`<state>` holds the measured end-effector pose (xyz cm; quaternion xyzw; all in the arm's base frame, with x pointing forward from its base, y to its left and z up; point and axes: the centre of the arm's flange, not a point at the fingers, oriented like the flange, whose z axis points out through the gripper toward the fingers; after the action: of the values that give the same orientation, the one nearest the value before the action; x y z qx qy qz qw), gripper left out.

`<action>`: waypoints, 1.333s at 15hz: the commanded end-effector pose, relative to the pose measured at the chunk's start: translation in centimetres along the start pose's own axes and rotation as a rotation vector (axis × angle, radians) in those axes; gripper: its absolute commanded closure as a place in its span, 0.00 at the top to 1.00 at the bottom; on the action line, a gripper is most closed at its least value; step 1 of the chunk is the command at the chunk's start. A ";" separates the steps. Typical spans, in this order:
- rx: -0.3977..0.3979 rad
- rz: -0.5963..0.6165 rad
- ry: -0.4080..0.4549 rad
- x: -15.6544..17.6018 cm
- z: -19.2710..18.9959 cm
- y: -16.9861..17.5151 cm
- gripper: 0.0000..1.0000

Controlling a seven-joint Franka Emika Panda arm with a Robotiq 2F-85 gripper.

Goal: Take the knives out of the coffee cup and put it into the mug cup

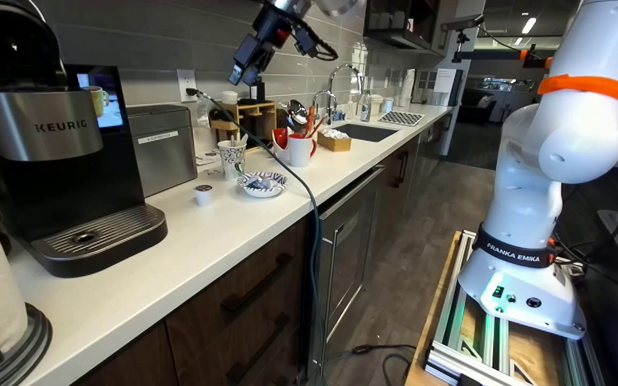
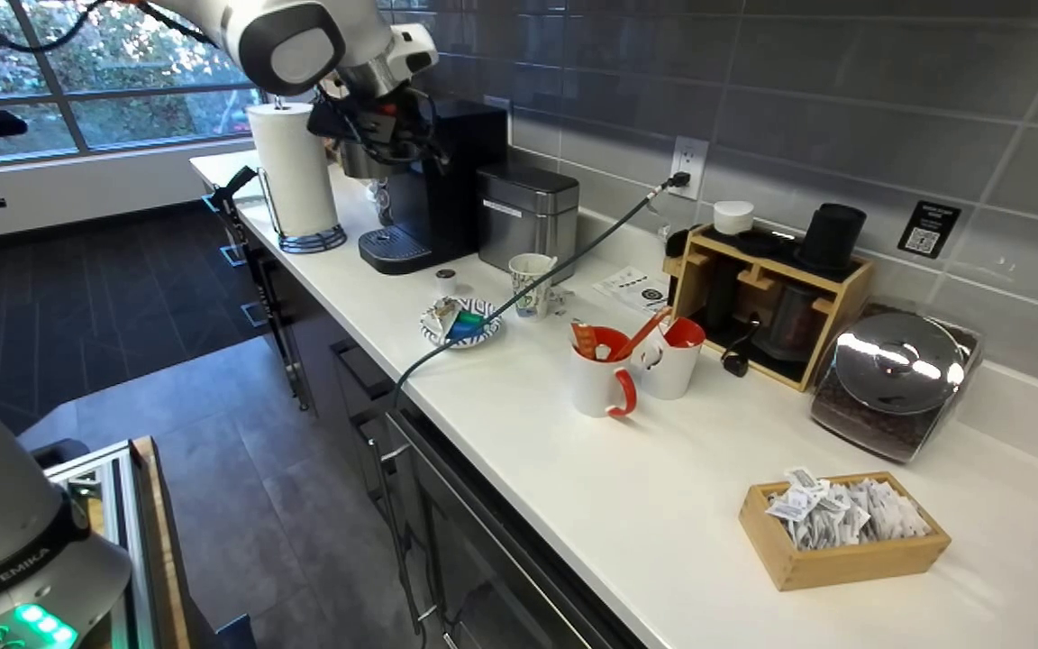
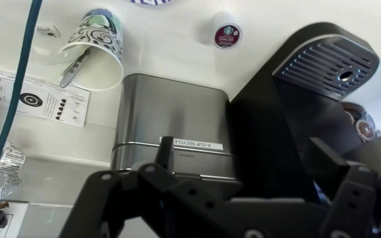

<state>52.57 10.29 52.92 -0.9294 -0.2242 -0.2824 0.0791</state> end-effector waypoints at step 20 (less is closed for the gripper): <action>0.096 -0.027 -0.427 -2.6 15.3 13.2 1.00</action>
<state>62.33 2.56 38.71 -0.9547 -0.2787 -0.0840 0.0615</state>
